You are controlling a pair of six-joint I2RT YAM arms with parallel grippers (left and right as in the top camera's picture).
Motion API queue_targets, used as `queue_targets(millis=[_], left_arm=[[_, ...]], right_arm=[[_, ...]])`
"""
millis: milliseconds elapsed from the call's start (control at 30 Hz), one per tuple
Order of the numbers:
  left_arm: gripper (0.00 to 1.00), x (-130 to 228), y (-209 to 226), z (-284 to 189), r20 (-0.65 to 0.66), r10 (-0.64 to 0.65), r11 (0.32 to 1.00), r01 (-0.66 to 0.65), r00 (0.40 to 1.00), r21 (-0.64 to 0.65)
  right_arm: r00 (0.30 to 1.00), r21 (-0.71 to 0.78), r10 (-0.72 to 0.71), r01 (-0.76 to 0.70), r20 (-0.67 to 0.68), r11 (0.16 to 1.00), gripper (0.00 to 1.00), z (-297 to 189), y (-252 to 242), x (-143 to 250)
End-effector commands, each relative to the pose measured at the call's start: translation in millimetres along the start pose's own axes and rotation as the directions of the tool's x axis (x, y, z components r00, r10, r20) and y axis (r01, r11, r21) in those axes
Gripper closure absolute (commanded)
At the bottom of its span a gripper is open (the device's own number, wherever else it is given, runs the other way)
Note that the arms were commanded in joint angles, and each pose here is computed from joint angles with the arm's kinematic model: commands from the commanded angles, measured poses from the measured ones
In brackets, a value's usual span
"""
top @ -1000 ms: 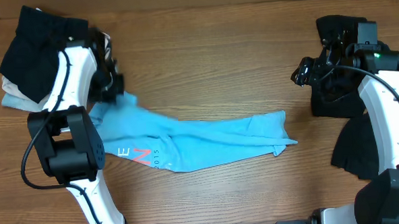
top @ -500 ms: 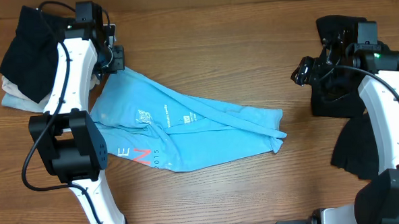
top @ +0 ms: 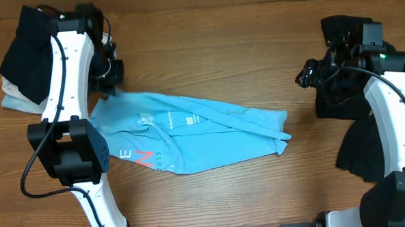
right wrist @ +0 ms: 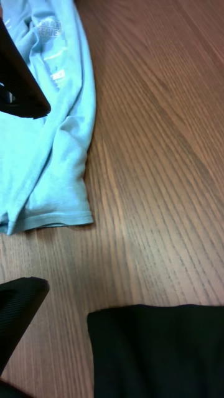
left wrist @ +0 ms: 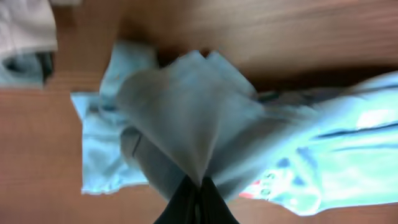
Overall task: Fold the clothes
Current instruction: 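Grasp the left end and drag it rightward with the left gripper, then move the right gripper to the strip's right end and grasp it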
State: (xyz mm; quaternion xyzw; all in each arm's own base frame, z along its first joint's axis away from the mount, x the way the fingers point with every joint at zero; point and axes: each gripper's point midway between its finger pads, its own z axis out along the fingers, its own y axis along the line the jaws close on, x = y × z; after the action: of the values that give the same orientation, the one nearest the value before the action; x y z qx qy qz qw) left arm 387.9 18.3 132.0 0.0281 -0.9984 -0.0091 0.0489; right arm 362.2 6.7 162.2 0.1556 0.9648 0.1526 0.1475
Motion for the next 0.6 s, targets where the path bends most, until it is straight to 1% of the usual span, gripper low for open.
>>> queue_targets(millis=[0,133,333,433,567], left_arm=[[0.96,18.6,7.9,6.9,-0.059,-0.061,0.996,0.057,0.996,-0.065],[0.96,37.6,4.6,25.8,-0.140,-0.064,0.996,0.054,0.988,-0.076],[0.96,57.2,-1.3,46.5,-0.199,-0.051,0.991,0.025,0.979,-0.130],[0.95,64.1,-2.8,56.8,-0.220,-0.052,0.987,0.017,0.974,-0.161],[0.96,71.2,3.6,70.0,-0.230,-0.098,0.973,0.045,0.968,-0.227]], right_arm=[[0.999,-0.004,-0.017,0.017,0.041,1.000,0.14,-12.6,4.8,-6.5],[1.000,-0.001,-0.010,0.010,0.016,1.000,0.14,-12.3,3.6,-0.5],[0.997,0.007,-0.009,0.010,-0.076,1.000,0.15,-3.4,5.0,24.8],[0.994,0.008,-0.055,0.056,-0.099,0.998,0.15,3.9,11.3,33.1],[0.982,0.030,-0.107,0.113,-0.157,0.993,0.16,28.0,17.4,54.4]])
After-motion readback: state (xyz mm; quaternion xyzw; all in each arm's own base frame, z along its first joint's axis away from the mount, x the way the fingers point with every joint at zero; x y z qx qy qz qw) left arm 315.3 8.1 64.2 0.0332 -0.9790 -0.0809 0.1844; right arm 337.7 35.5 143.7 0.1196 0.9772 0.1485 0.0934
